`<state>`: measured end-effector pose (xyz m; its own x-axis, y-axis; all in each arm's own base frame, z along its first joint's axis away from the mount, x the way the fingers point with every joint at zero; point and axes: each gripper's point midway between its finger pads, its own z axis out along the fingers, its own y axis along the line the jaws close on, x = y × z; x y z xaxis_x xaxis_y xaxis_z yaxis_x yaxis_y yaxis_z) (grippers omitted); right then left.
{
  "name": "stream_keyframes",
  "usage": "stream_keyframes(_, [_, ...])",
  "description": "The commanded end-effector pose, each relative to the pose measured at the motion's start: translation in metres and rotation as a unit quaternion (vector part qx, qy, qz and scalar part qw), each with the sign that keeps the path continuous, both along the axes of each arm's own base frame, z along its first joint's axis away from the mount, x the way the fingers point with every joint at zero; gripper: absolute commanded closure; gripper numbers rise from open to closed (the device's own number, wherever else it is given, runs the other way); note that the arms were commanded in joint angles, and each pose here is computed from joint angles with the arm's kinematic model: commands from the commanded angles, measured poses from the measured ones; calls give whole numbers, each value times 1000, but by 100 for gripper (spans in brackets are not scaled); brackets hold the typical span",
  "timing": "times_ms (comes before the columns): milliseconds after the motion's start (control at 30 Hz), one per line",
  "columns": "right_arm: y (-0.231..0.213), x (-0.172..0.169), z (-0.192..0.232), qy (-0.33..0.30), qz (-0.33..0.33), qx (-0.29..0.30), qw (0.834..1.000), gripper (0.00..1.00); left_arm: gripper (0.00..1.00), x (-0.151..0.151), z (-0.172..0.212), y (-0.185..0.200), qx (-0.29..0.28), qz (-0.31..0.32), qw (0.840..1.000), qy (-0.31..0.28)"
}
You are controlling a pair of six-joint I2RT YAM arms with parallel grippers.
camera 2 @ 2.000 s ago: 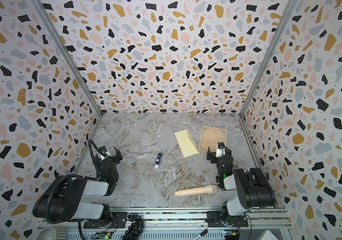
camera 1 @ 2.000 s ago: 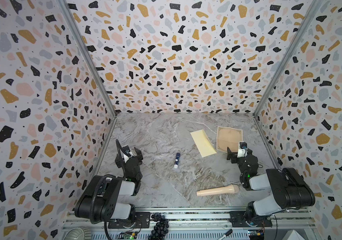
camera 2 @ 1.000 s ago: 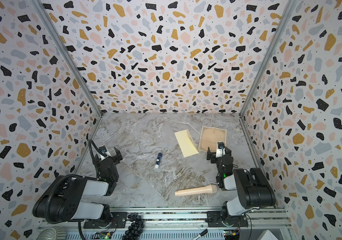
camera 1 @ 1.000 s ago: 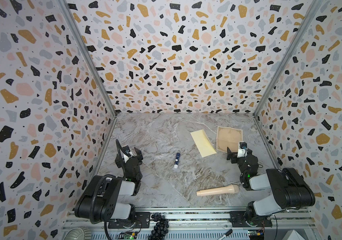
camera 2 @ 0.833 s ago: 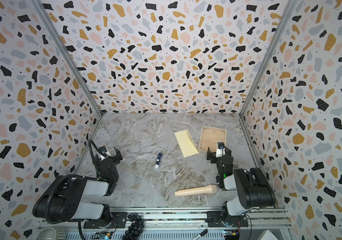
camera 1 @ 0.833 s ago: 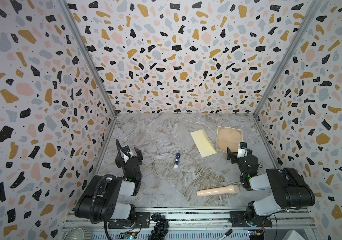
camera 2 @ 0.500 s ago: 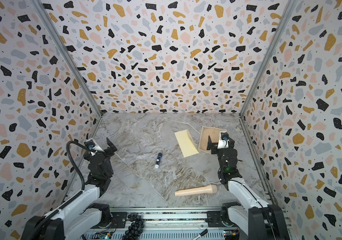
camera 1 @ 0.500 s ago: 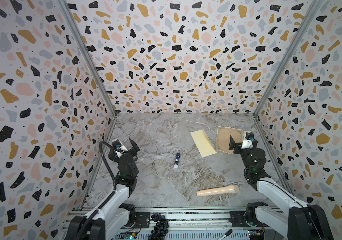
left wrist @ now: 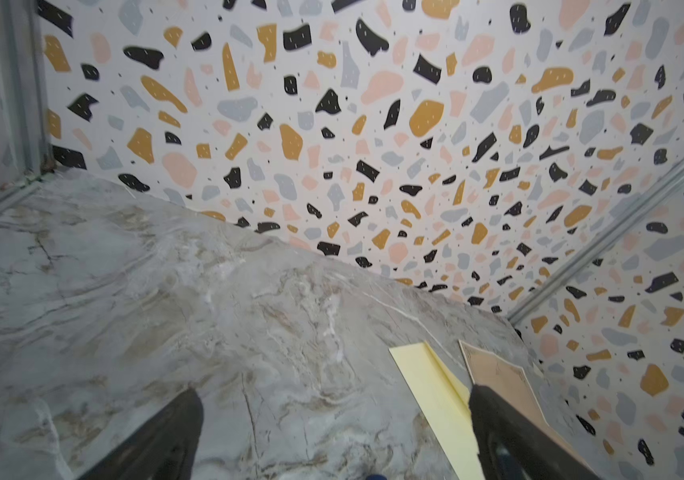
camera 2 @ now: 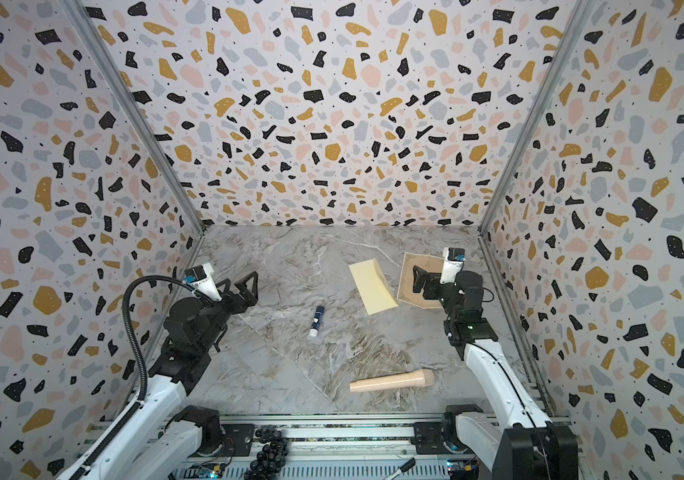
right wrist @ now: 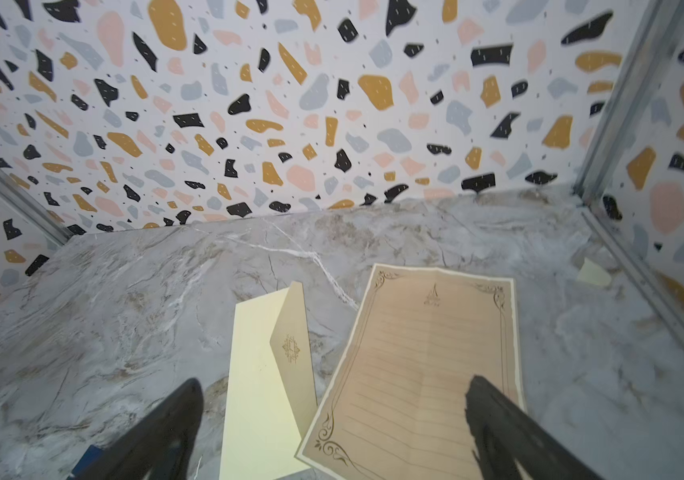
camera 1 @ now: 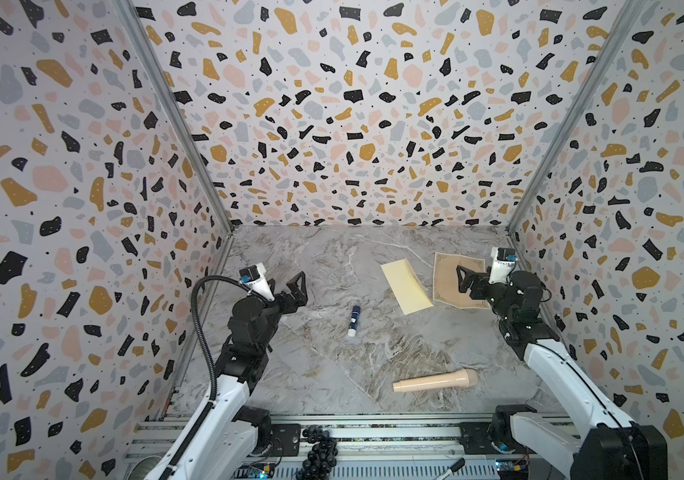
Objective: Place the letter into the envelope and seal it
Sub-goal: 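Reach the right gripper to the tan letter's edge nearest the robot and grasp it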
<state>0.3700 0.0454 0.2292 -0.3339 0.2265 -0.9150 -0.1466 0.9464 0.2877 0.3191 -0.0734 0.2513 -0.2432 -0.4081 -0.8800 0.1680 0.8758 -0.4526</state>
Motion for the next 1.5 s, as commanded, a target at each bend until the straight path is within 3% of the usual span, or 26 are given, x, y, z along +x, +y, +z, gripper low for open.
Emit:
stream_keyframes(0, [-6,-1,-15,54,7,130,990,1,0,-8,9,-21,17,-67,998,11])
stream_keyframes(267, [-55,-8,-72,115,-70,250,959,1,0,-5,12,-25,72,-88,993,16])
stream_keyframes(567, [-66,-9,-108,150,-77,327,930,1,0,2,2,-32,79,-109,990,31])
stream_keyframes(967, [-69,-2,-140,175,-91,355,914,24,0,3,0,-36,74,-119,990,32])
stream_keyframes(1267, [-68,0,-162,196,-95,361,907,28,0,2,1,-38,71,-123,989,31])
stream_keyframes(1467, [-64,6,-165,195,-83,377,902,48,0,2,2,-38,70,-123,989,30])
